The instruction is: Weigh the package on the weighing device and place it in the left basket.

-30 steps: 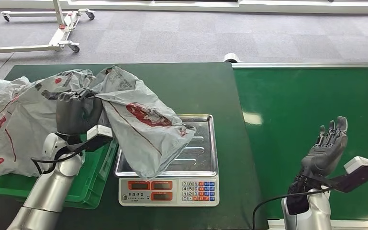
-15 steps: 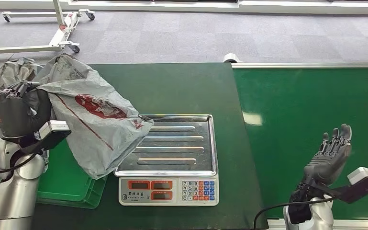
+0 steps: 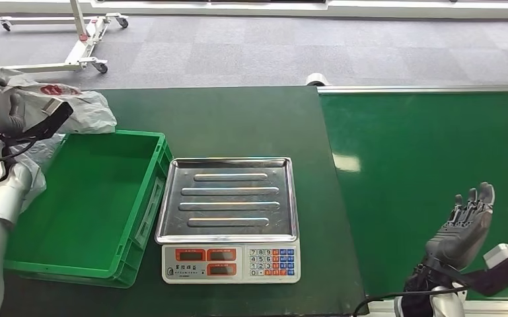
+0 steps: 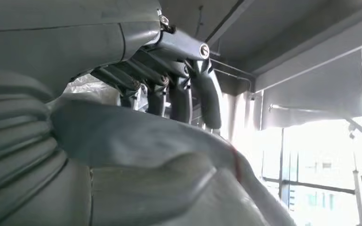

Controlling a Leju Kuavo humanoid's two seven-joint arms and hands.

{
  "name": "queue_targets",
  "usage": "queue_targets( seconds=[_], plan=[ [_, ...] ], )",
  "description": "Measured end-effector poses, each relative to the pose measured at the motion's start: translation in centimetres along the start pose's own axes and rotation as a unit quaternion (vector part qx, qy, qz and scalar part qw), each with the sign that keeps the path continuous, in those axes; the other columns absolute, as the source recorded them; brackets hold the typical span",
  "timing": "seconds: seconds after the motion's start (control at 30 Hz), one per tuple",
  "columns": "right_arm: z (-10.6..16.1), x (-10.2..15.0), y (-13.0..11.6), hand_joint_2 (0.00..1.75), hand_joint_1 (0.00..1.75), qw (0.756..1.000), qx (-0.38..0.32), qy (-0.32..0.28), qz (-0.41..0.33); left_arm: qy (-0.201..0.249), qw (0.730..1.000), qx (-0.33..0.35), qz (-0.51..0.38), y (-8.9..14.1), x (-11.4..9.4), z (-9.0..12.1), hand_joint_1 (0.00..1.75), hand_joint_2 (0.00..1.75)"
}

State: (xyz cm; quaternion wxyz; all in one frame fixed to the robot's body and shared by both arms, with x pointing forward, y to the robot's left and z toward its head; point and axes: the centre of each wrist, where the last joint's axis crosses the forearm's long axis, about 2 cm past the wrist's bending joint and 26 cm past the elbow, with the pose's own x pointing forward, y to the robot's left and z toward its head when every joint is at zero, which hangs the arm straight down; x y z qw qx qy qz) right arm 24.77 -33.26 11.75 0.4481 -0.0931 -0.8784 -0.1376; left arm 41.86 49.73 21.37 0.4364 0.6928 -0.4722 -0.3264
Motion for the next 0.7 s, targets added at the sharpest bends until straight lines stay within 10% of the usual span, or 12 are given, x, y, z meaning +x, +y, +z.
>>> queue_targets(
  seconds=[0.37, 0.7],
  plan=[
    [1.0, 0.2, -1.1, 0.00, 0.00, 1.000, -0.005, 0.011, 0.000, -0.088, 0.966, 0.083, 0.227, -1.0, -1.1, 2.5, 0.00, 0.00],
    [1.0, 0.2, -1.6, 0.00, 0.00, 1.000, -0.005, 0.005, -0.002, -0.228, 0.772, 0.131, 0.578, 3.6, 8.3, 11.6, 0.00, 0.00]
  ],
)
